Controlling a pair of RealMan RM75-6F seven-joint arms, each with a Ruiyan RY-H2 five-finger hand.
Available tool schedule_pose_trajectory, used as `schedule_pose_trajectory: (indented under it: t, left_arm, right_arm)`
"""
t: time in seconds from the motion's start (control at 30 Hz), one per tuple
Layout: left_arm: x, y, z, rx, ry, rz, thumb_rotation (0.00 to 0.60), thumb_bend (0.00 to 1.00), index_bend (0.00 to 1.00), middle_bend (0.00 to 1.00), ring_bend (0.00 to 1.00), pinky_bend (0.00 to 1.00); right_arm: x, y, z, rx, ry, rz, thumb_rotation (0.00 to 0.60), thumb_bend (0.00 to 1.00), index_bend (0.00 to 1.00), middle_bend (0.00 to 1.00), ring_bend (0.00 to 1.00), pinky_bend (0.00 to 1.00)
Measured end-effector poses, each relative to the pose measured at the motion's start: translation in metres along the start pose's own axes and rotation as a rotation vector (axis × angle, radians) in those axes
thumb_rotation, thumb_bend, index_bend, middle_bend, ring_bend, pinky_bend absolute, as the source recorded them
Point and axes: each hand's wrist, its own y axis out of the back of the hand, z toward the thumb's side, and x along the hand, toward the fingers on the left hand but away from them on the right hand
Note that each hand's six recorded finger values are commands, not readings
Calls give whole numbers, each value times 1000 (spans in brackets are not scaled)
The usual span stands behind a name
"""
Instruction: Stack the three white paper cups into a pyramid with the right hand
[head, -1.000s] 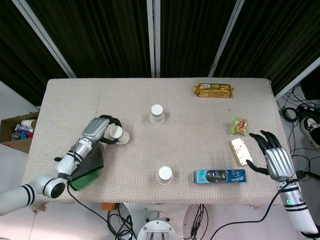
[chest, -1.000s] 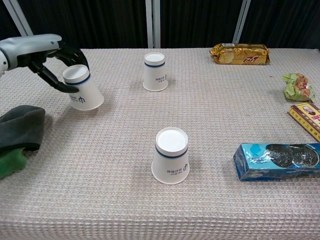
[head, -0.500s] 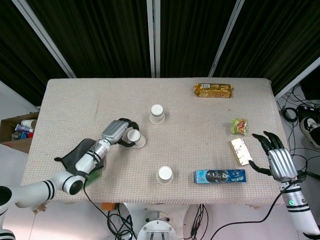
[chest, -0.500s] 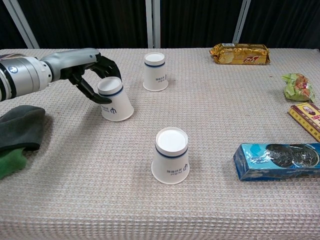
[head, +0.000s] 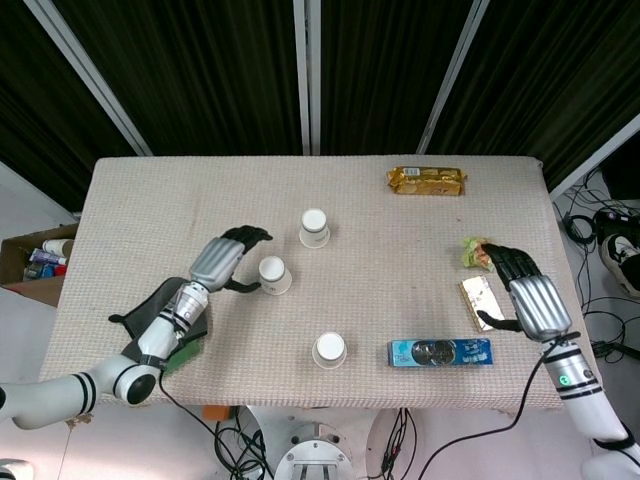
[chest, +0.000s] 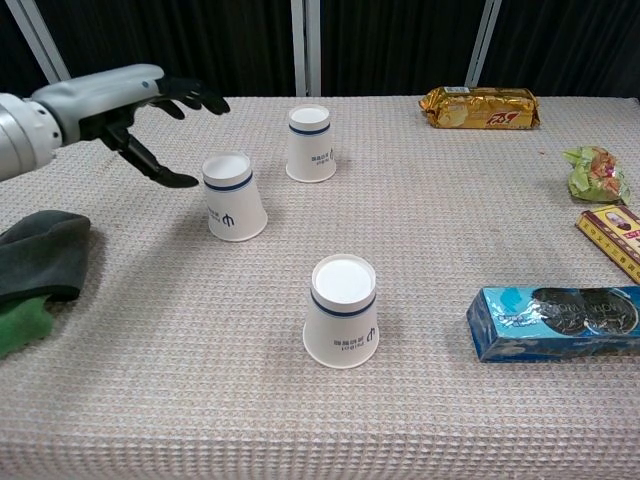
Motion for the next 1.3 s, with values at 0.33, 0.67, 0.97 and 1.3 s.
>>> schedule_pose_trajectory:
  t: [0.33,0.67,0.97,1.3]
  left_arm:
    - [-74,40,-49,104,135,145,600,174,194,160,106,158]
    - [-116,40,-63,86,162,167,600,173,209,169,106,158]
    - [-133,43,-80,71,199,182,600,173,213,169,106,158]
    - [-138,44,-93,51,220,197,600,173,212,169,106,158]
  right_arm:
    - [-111,2,62,45,72,131,600,201,12,164,53,126]
    - [-216,-36,138,152,105,262,600,156,34,173,53,127]
    - [-263,-85,191,294,151,345,600,182,137,223,57,128]
    - [-279,-104,209,338,165,370,600,208,172,233,61,129]
